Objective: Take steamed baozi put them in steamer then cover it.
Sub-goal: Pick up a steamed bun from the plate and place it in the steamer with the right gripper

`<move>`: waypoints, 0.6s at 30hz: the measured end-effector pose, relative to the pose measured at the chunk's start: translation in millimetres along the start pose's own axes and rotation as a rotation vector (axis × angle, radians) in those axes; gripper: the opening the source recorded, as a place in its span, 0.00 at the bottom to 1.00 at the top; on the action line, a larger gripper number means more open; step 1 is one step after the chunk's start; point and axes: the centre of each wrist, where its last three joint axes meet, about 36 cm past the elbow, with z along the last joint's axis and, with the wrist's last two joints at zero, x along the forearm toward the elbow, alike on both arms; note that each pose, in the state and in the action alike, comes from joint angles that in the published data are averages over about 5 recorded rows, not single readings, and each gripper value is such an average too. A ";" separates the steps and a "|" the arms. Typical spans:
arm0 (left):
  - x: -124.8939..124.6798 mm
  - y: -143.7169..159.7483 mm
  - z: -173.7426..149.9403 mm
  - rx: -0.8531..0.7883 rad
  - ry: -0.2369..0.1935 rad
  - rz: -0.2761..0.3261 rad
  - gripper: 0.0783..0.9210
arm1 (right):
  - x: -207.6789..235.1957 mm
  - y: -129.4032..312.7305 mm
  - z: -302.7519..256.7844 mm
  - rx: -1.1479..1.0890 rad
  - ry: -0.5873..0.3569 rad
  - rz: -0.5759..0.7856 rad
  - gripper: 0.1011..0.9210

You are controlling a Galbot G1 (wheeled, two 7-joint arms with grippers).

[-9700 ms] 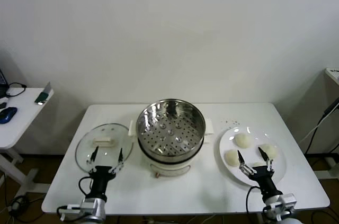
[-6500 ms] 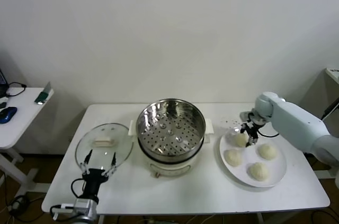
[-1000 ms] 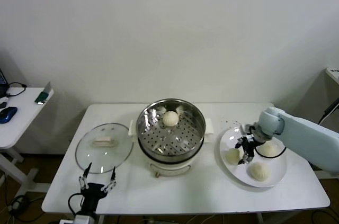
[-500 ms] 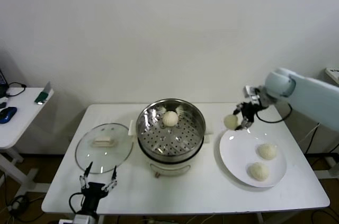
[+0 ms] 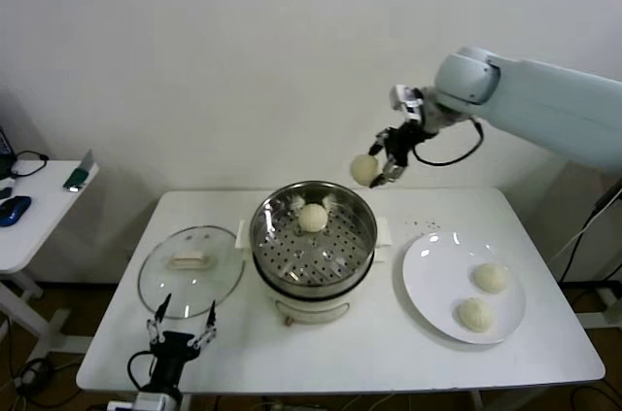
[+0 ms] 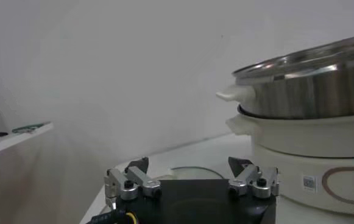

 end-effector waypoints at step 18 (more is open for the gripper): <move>-5.4 2.5 -2.4 -0.013 -0.009 -0.004 0.88 | -141.8 28.8 -77.6 0.077 0.039 -0.150 0.72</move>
